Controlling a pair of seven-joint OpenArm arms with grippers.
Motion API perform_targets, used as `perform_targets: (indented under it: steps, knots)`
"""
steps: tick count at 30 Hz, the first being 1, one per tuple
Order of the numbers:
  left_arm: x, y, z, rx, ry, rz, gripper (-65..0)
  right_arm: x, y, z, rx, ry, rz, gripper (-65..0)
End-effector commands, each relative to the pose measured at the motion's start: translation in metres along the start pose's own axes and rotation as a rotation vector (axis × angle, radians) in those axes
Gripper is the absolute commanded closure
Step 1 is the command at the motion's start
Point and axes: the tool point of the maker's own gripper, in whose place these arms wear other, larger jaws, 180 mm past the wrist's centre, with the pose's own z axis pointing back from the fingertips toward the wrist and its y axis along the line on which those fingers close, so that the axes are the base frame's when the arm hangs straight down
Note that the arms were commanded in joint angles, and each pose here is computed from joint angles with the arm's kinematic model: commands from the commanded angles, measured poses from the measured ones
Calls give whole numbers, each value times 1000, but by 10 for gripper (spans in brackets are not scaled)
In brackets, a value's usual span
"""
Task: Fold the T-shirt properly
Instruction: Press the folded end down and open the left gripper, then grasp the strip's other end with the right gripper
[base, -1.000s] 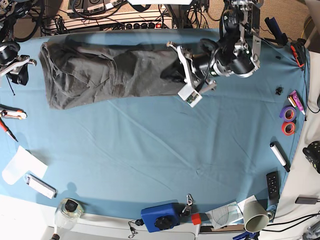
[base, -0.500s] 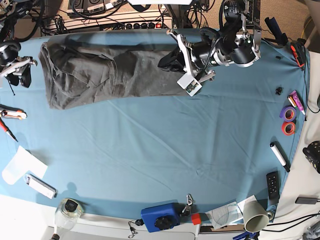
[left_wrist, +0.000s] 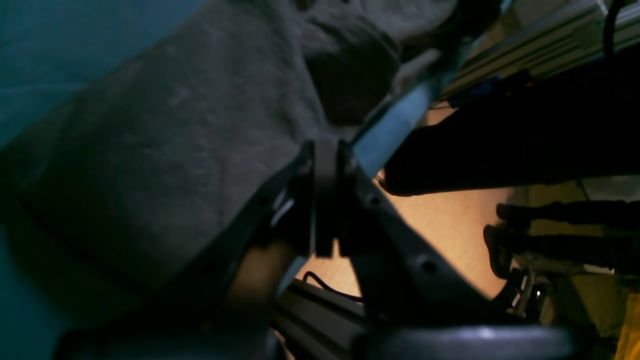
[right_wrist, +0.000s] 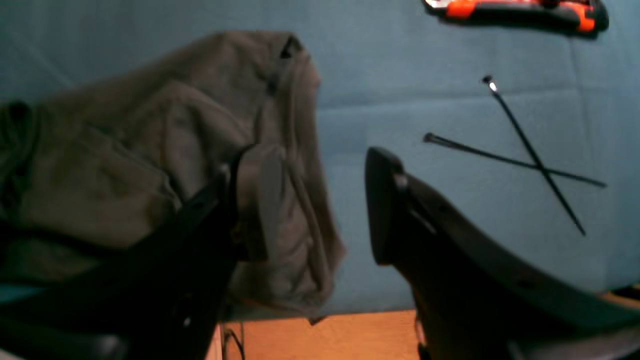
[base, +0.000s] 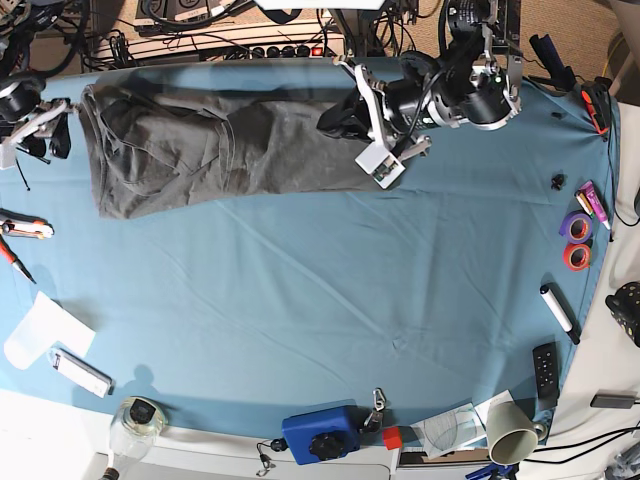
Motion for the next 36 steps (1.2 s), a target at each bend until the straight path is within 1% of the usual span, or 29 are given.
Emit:
perform_targets:
  steps: [1,4,6,7,9,11,12,14,18,21,27,32,36]
  knots:
    - [12,-8,3,-29,-48,-13,0,20,-2,3,-1,-61,24,-276]
    - [11,-9,3,-32,-41,-15,0,30,-5,-3,2,-88,-3,-276]
    - [11,-9,4,-31,-41,-16,0,24,-11,-16,20,-49,-46,-275]
    - [11,-9,4,-32,-40,-14,0,17,-11,-23,46,-14,-66,-275]
    - [9,-10,4,-33,-38,-10,0,2,-5,-38,141,66,-118,-275]
    - [8,-11,4,-34,-35,-6,0,-3,2,-48,238,108,-148,-276]
    - [7,-11,4,-34,-35,-6,0,-4,0,-52,257,118,-163,-276]
    - [7,-11,4,-34,-35,-7,0,-6,-8,-57,261,138,-190,-276]
    - [7,-12,4,-39,-36,-21,0,-1,-18,-57,286,124,-236,-276]
    - [8,-12,4,-39,-36,-20,0,-5,-23,-59,284,137,-256,-276]
    - [8,-12,4,-41,-38,-19,0,-25,-24,-67,309,176,-298,-276]
    - [8,-12,4,-41,-38,-19,0,-55,-7,-79,371,275,-323,-276]
    - [8,-12,4,-41,-38,-19,0,-59,21,-86,469,298,-326,-276]
